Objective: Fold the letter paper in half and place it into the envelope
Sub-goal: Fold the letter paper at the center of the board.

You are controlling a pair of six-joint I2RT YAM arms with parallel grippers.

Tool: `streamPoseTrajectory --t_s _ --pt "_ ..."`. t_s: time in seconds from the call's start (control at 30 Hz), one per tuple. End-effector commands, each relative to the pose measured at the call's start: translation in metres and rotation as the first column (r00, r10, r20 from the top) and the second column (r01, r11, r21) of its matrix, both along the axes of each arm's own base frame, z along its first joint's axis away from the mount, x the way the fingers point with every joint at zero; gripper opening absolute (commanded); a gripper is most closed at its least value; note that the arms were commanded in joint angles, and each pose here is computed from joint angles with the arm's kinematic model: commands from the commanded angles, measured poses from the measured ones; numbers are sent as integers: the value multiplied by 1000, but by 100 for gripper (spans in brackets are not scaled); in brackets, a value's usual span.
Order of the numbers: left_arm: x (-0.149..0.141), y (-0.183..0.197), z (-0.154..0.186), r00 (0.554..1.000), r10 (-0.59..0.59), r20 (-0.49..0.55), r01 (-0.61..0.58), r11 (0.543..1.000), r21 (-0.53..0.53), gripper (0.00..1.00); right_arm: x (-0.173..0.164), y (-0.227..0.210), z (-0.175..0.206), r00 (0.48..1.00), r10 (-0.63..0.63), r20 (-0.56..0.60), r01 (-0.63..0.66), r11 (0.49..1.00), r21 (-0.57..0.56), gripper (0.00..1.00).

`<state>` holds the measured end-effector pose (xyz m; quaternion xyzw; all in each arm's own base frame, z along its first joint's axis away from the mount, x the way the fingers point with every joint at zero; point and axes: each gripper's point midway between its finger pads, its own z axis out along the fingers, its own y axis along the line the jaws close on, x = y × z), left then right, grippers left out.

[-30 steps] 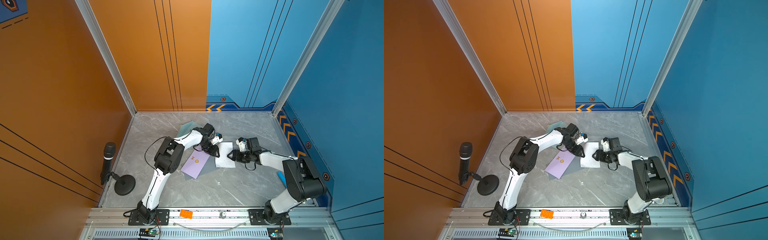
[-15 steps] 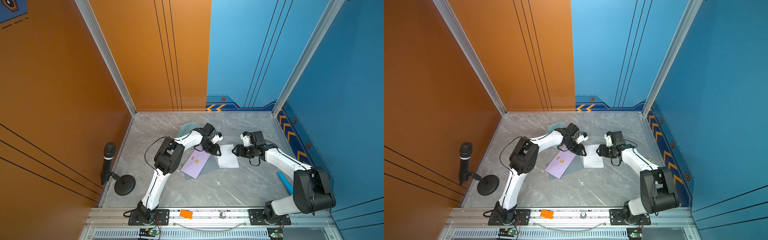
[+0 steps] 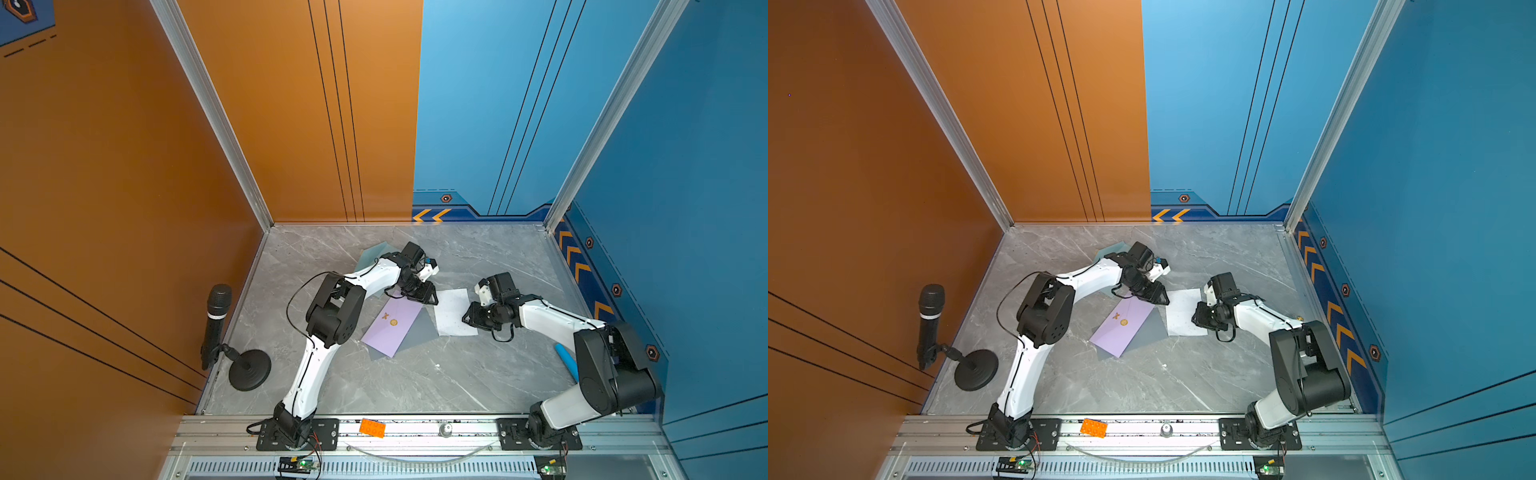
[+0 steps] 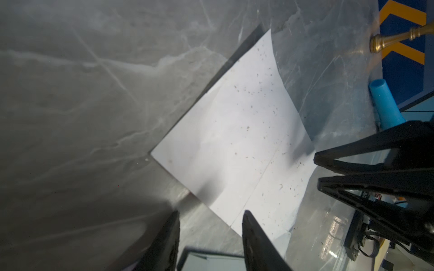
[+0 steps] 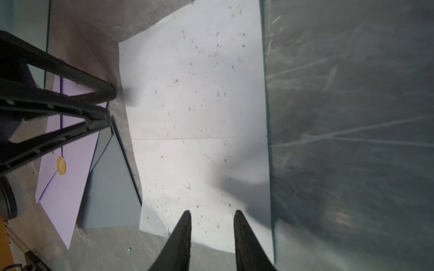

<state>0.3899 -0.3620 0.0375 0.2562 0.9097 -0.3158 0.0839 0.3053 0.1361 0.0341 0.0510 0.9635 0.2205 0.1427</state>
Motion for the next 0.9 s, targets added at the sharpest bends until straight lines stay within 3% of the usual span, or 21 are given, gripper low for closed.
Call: streamPoseTrajectory --t_s 0.0,0.37,0.63,0.87 --pt "11 10 -19 999 44 -9 -44 997 63 46 -3 -1 -11 999 -18 -40 17 999 -31 31" --pt "21 -4 -34 998 42 -45 -40 998 43 48 -16 -17 -37 992 -28 -126 10 990 -141 28" --pt "21 -2 -47 997 41 -61 -36 996 82 49 -15 -16 -37 988 -31 -149 12 992 -126 27" --pt "4 -17 -49 992 -15 -123 17 1000 12 50 -12 -17 -39 986 -40 -161 19 991 -132 26"
